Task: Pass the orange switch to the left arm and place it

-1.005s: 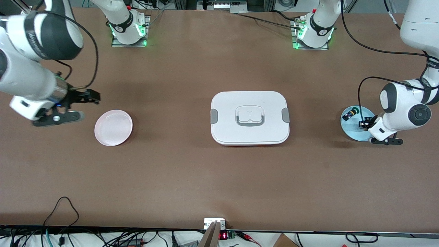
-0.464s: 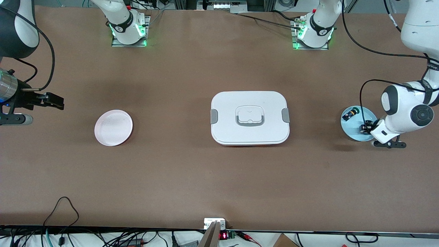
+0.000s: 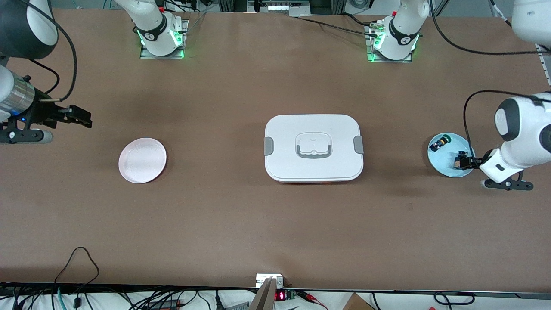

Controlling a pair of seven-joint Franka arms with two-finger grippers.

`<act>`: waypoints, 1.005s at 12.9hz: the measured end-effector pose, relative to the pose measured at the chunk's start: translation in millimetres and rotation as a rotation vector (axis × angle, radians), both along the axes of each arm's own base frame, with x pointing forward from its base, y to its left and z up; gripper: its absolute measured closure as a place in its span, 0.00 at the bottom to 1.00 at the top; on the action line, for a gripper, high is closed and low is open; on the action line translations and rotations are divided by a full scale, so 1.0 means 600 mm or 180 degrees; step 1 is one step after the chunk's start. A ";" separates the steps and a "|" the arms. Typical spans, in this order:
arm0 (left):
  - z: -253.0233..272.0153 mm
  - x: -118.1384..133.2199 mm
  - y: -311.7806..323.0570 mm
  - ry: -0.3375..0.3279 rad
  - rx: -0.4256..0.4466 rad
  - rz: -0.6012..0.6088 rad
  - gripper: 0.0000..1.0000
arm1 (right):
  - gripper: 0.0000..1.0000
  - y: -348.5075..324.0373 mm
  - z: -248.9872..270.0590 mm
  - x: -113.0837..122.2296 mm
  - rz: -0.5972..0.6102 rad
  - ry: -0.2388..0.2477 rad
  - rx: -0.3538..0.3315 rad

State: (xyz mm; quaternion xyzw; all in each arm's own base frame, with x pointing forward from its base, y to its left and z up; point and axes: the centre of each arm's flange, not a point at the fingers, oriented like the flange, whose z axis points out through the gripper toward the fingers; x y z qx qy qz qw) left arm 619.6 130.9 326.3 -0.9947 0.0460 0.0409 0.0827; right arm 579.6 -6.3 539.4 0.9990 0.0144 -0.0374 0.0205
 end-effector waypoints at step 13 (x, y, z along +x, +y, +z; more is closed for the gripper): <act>0.400 -0.147 -0.188 -0.0150 -0.0528 0.0403 0.00 | 0.00 0.001 0.042 -0.010 0.0033 -0.0081 0.0008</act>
